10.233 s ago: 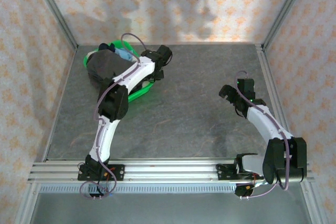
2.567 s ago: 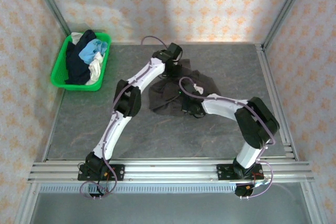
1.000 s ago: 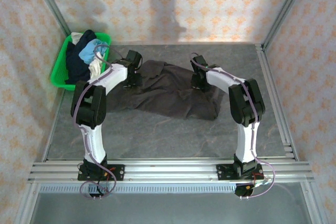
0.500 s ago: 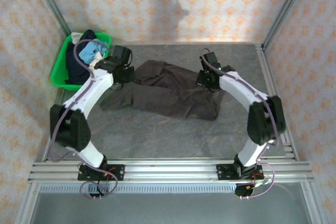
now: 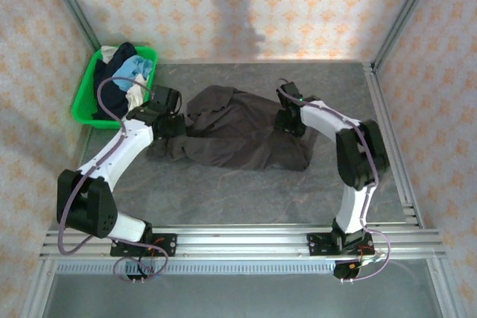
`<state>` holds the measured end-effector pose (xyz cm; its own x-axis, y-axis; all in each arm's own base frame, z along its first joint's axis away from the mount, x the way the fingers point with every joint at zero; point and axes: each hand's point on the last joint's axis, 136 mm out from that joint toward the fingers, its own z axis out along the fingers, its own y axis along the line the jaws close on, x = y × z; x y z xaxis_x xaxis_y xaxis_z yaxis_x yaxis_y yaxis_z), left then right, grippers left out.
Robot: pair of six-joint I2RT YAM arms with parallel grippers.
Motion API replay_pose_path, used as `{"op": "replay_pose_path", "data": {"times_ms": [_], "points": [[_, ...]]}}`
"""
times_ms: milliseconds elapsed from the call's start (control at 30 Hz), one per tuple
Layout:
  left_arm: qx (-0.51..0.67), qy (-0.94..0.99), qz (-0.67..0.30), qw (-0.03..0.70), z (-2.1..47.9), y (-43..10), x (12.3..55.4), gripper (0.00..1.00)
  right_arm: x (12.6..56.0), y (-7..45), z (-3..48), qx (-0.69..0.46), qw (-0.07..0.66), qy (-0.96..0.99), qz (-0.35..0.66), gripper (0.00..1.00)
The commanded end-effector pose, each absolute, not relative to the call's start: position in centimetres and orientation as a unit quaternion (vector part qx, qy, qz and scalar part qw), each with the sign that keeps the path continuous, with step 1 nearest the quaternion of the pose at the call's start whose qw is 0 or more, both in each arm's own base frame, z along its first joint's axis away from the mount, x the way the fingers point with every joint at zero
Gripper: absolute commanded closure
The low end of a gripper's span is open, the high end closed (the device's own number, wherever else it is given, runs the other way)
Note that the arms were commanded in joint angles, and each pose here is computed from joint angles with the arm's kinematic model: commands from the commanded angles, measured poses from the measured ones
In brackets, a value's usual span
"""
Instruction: Fold and stack the t-shirts
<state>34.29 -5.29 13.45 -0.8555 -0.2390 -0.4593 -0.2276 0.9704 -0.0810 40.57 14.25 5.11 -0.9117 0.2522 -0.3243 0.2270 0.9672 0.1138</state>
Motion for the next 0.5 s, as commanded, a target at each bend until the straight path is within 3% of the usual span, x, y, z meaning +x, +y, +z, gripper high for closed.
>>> {"op": "replay_pose_path", "data": {"times_ms": [0, 333, 467], "points": [[-0.13, 0.959, 0.011, 0.251, 13.3, -4.3, 34.4, 1.0, 41.8, 14.8, 5.9, 0.115, 0.176, 0.977, 0.03, 0.42], [-0.133, 0.959, 0.044, 0.247, 13.8, -3.2, 34.2, 1.0, 43.2, 15.3, 3.0, 0.119, 0.169, 0.978, 0.016, 0.59], [-0.139, 0.95, 0.031, 0.276, 16.5, -3.3, 34.5, 1.0, 43.7, 15.4, 4.0, 0.116, 0.172, 0.978, 0.012, 0.83]]}}
